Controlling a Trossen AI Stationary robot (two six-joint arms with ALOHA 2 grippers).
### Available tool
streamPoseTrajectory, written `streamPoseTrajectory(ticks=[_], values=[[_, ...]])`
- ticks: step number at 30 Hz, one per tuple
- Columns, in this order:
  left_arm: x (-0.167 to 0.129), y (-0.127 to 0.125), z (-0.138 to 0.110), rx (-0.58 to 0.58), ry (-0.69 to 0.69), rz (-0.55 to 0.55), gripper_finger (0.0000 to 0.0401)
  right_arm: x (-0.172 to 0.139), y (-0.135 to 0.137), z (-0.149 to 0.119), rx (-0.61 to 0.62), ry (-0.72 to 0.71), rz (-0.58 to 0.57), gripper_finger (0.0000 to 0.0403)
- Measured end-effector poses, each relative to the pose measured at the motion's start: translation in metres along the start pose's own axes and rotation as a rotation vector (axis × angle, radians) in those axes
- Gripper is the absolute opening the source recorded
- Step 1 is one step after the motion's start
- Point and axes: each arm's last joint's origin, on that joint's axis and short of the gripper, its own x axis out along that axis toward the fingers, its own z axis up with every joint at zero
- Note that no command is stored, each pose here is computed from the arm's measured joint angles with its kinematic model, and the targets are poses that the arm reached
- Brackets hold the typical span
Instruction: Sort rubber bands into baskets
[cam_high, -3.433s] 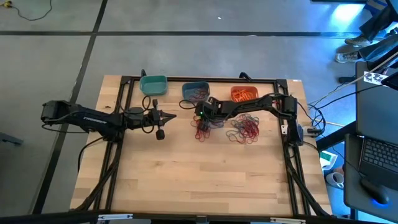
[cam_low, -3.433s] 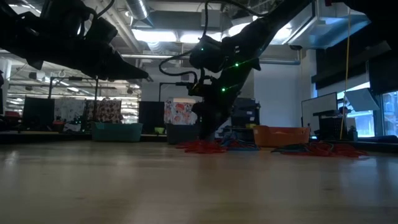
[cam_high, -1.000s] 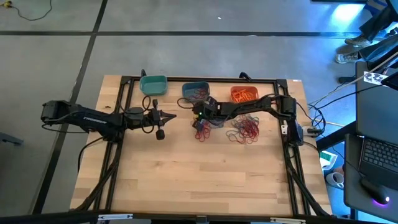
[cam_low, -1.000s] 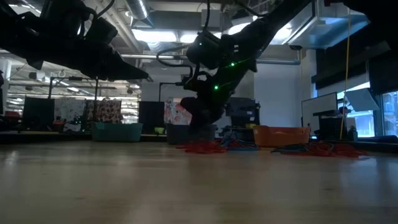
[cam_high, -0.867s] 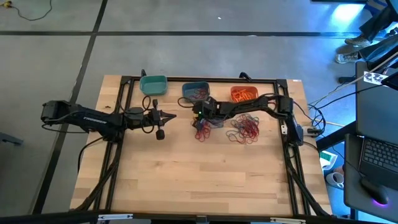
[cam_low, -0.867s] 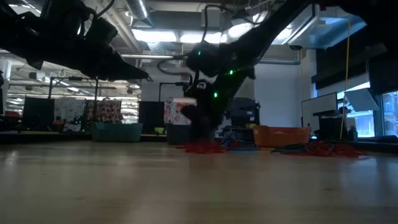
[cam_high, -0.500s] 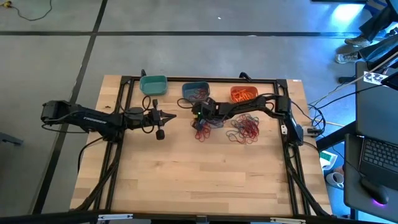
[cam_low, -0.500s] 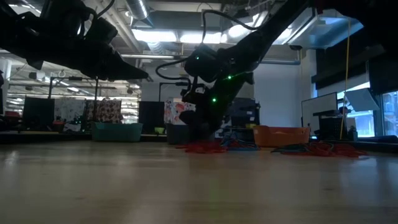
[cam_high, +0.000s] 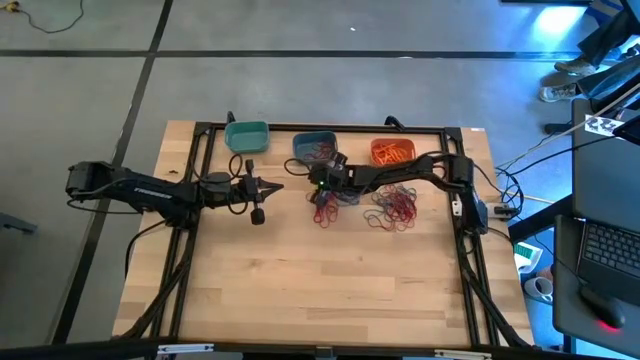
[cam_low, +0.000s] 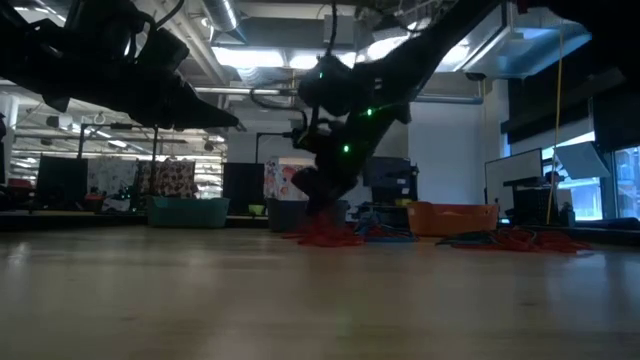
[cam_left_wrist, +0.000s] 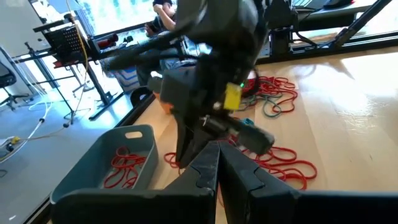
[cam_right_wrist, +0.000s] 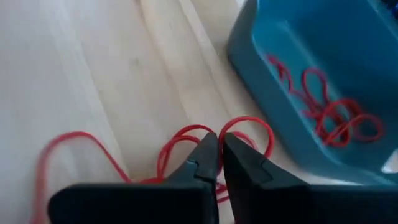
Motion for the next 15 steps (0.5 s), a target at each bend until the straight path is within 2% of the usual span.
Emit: streamPoseTrajectory(ticks=[6, 12, 15], values=[[0.0, 0.0, 0.0, -0.001, 0.0, 0.0, 0.0005, -0.022, 0.002, 0.013, -0.035, -0.063, -0.005, 0.0007], [0.0, 0.0, 0.0, -0.001, 0.001, 0.0, 0.0005, -0.039, -0.007, 0.025, -0.031, -0.113, -0.014, 0.0011], [0.0, 0.0, 0.0, -0.001, 0.0, 0.0, 0.0005, -0.041, -0.006, 0.027, -0.033, -0.124, 0.072, 0.0018]])
